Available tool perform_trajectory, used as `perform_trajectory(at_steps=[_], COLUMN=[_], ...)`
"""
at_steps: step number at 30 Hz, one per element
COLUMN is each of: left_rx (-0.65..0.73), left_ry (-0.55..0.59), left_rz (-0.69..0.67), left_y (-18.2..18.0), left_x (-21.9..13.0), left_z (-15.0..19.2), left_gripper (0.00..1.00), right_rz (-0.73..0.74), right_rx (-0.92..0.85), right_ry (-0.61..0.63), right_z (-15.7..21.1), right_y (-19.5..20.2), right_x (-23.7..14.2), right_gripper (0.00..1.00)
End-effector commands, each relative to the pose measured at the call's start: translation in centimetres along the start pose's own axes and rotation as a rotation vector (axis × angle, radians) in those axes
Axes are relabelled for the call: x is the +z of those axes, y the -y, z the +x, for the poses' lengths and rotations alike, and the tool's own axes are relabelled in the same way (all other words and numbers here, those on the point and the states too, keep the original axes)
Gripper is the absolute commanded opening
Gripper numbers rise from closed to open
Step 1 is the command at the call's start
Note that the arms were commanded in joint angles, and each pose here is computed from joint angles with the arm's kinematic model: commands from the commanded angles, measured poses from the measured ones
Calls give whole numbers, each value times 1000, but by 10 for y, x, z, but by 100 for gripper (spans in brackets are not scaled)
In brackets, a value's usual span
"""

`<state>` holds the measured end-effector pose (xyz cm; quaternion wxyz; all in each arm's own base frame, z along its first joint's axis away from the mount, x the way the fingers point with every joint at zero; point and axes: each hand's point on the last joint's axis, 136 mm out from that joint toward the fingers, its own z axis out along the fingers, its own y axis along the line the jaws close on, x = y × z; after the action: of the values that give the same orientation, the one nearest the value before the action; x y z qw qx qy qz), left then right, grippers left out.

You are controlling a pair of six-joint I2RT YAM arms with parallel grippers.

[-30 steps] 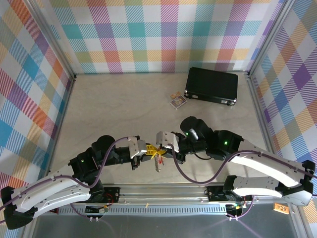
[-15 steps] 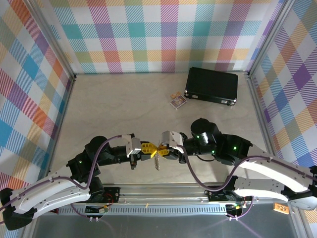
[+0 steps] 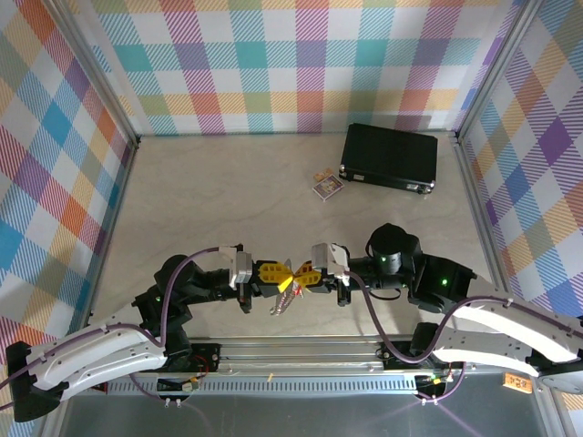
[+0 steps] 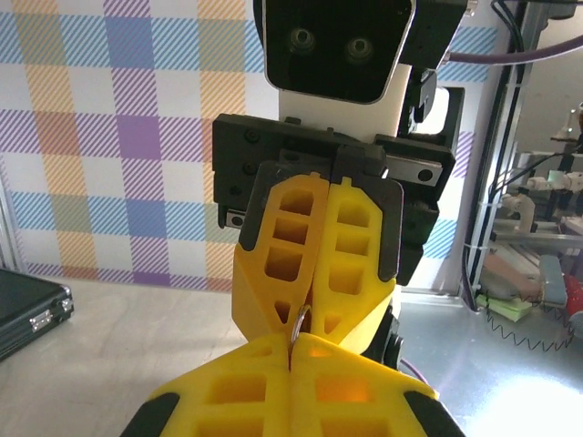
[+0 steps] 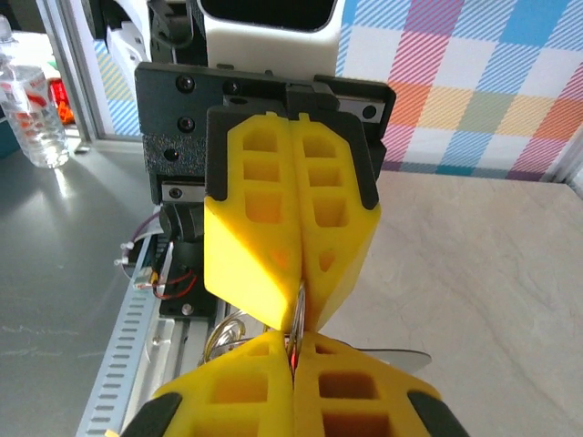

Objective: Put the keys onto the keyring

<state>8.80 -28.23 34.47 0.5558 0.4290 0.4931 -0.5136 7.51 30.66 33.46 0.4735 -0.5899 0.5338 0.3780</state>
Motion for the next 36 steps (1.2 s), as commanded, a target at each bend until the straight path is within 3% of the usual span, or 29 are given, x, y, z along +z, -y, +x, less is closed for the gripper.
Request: perform_trajectory(at_steps=[1,4,7,14,23,30,36], left_rx=[17,58,110,162,194,205,201], left_ry=[79,-39,-157,-320,-412,-421,-411], left_rz=[9,-54,-114,-132,-137,-158,-158], left_y=[4,-6,-16,-24,-28,-30,-30], left_x=[-2,-3,-8,-8,-6,-8,-7], left_z=[-23,-9,6,24,39,40,41], left_gripper=[0,2,17,18,21,22,15], right_rz=[-15,1,6,-2,-13,-22,-27], right_rx=[-31,-40,-43,-31,-43,-47,-52], right_ry=[37,-13,-91,-215,-184,-179,-171], right_z=[-7,-2,6,20,14,14,13], right_y=[-5,-1,3,10,8,6,5], right_x=[-1,-1,1,14,14,15,14], right_gripper=[0,0,0,0,0,0,0])
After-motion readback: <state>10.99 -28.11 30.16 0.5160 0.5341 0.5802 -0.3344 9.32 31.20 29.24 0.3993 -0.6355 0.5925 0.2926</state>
